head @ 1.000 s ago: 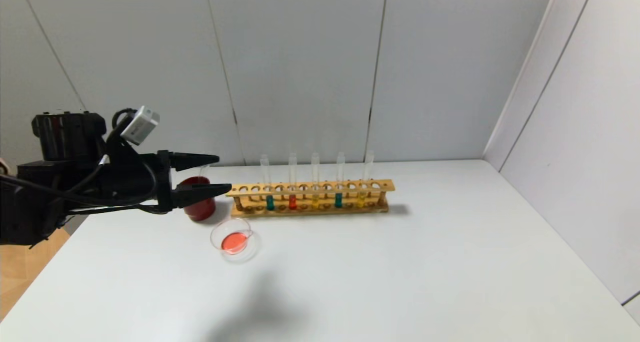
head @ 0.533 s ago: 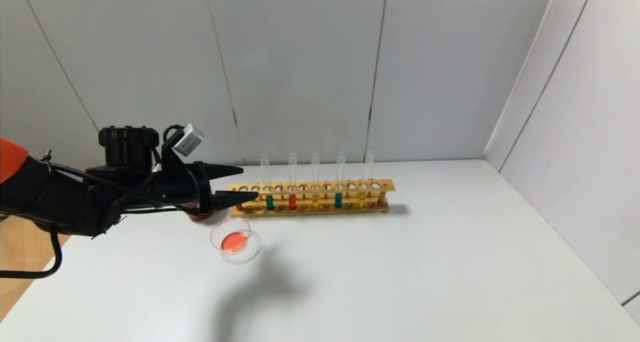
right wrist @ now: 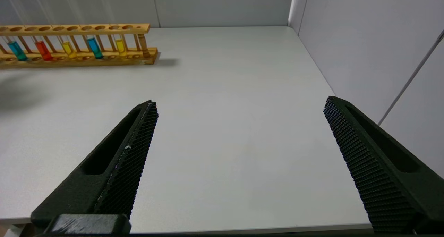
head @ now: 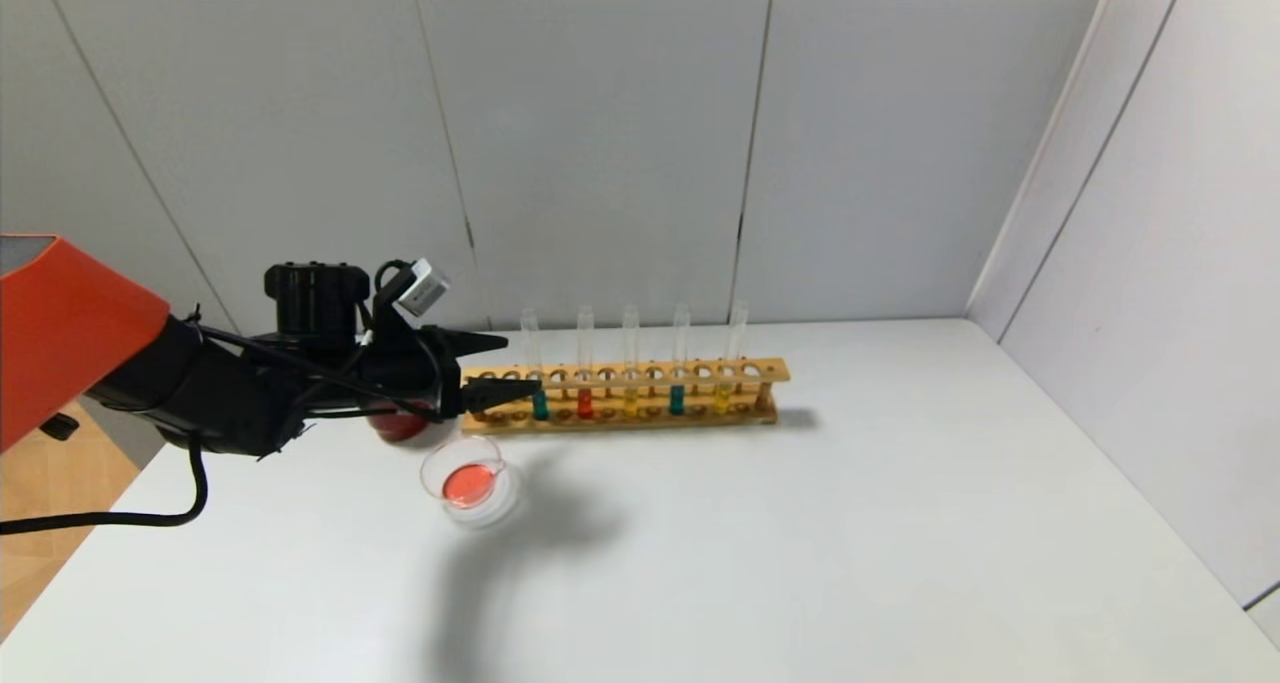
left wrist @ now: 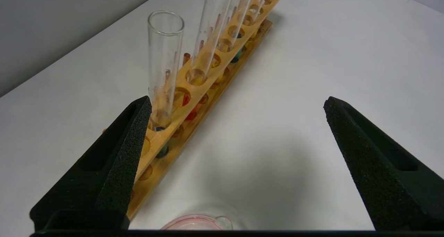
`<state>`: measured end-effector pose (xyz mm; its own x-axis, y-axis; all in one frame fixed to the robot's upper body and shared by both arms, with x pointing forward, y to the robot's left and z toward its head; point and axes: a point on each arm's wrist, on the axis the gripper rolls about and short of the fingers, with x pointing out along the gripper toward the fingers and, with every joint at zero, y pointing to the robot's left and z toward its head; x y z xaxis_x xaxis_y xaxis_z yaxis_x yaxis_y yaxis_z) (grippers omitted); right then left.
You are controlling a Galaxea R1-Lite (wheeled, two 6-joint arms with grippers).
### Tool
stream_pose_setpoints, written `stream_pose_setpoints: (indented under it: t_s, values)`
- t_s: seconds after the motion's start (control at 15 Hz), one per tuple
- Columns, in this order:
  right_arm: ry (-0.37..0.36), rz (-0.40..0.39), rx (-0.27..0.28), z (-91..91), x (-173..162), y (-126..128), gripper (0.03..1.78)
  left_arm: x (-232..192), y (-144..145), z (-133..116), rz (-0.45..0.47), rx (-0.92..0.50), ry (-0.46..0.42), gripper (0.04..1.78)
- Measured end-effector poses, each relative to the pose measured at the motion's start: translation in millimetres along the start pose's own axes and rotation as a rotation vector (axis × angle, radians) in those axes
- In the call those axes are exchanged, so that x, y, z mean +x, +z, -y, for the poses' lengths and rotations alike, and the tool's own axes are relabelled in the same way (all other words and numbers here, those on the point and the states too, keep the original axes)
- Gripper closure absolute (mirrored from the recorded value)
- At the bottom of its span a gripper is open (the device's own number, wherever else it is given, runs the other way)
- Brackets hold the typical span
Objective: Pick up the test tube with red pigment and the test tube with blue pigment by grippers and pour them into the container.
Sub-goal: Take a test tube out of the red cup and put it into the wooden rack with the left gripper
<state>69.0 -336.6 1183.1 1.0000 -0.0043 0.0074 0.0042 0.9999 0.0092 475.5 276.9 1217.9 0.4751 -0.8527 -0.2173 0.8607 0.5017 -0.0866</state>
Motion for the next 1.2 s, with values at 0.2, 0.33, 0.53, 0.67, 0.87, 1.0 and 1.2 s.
stream_pose_setpoints:
  t_s: [0.2, 0.33, 0.53, 0.67, 0.87, 1.0, 1.2]
  values:
    - [0.000, 0.000, 0.000, 0.0, 0.0, 0.0, 0.06, 11.4, -3.6, -9.2, -0.011, 0.001, 0.039, 0.07]
    - [0.000, 0.000, 0.000, 0.0, 0.0, 0.0, 0.06, 18.5, -4.5, -12.7, -0.014, 0.005, 0.051, 0.07]
    - [0.000, 0.000, 0.000, 0.0, 0.0, 0.0, 0.06, 27.6, -0.6, -18.5, -0.010, 0.011, 0.048, 0.07]
    - [0.000, 0.000, 0.000, 0.0, 0.0, 0.0, 0.06, 32.1, 0.8, -23.3, -0.015, 0.004, 0.048, 0.07]
    - [0.000, 0.000, 0.000, 0.0, 0.0, 0.0, 0.06, 36.2, -0.7, -27.9, -0.015, 0.007, 0.055, 0.07]
    - [0.000, 0.000, 0.000, 0.0, 0.0, 0.0, 0.06, 38.6, -3.0, -30.7, -0.018, 0.005, 0.063, 0.07]
    - [0.000, 0.000, 0.000, 0.0, 0.0, 0.0, 0.06, 42.3, -3.4, -35.4, -0.014, 0.011, 0.069, 0.07]
